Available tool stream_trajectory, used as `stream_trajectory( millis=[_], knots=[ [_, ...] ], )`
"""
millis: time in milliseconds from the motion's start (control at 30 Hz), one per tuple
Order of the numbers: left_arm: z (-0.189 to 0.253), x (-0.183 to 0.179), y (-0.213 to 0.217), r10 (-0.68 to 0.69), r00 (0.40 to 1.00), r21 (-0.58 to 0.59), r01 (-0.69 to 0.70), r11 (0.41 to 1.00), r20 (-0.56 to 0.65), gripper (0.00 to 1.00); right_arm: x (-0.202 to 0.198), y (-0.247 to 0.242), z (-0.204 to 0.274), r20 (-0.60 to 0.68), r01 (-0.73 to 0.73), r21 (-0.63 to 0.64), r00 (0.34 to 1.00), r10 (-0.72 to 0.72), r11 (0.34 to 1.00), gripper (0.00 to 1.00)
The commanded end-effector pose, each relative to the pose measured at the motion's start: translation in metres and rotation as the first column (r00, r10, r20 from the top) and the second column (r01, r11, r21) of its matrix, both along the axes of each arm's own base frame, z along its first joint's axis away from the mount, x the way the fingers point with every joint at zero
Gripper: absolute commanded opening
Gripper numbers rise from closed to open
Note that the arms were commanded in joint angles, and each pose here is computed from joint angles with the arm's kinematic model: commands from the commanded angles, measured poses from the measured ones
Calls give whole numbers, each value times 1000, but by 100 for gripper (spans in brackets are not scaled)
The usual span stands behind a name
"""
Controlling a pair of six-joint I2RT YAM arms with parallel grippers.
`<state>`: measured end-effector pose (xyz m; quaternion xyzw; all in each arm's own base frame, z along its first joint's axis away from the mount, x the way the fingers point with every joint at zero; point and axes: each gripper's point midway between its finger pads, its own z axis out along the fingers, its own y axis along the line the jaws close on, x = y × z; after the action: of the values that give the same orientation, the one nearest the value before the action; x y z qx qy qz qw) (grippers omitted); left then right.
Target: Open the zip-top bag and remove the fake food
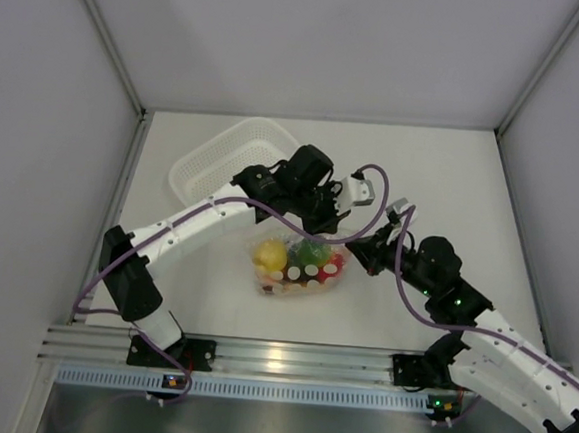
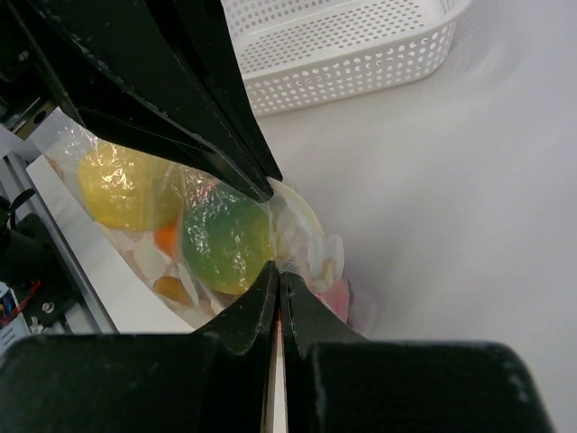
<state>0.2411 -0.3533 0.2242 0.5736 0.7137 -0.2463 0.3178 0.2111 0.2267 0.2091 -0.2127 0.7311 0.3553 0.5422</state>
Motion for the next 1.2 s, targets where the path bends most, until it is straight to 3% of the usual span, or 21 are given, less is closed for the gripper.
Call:
stream_trajectory(
  millis=[0, 67, 100, 200, 400, 567, 833, 1167],
  knots=[
    [27, 4, -10, -36, 997, -74, 41, 996, 63, 0, -6, -1, 34, 98, -19, 33, 995, 16, 999, 5],
    [36, -2, -10, -55, 996, -99, 61, 993, 65, 0, -7, -6, 29, 100, -4, 11, 995, 3, 1000, 20],
    [45, -6, -8, -64, 995, -119, 73, 990, 75, 0, -9, -10, 32, 114, 3, 14, 993, -5, 1000, 40],
    [61, -25, -8, -140, 987, -177, 151, 973, 74, 0, -16, -20, 30, 127, 17, 2, 992, -17, 1000, 52],
    [83, -62, -1, -285, 954, -264, 298, 917, 88, 0, -22, -44, 43, 180, 91, 34, 979, -95, 995, 58],
    [100, -79, 4, -343, 934, -316, 357, 879, 102, 0, -68, -17, 68, 348, -222, 83, 920, 180, 971, 59],
    [110, -84, 3, -373, 922, -345, 386, 855, 107, 0, -88, -7, 82, 398, -345, 91, 873, 283, 934, 56],
    [106, -88, -2, -406, 910, -358, 406, 841, 79, 0, -84, -15, 100, 422, -298, 88, 875, 235, 951, 59]
  ],
)
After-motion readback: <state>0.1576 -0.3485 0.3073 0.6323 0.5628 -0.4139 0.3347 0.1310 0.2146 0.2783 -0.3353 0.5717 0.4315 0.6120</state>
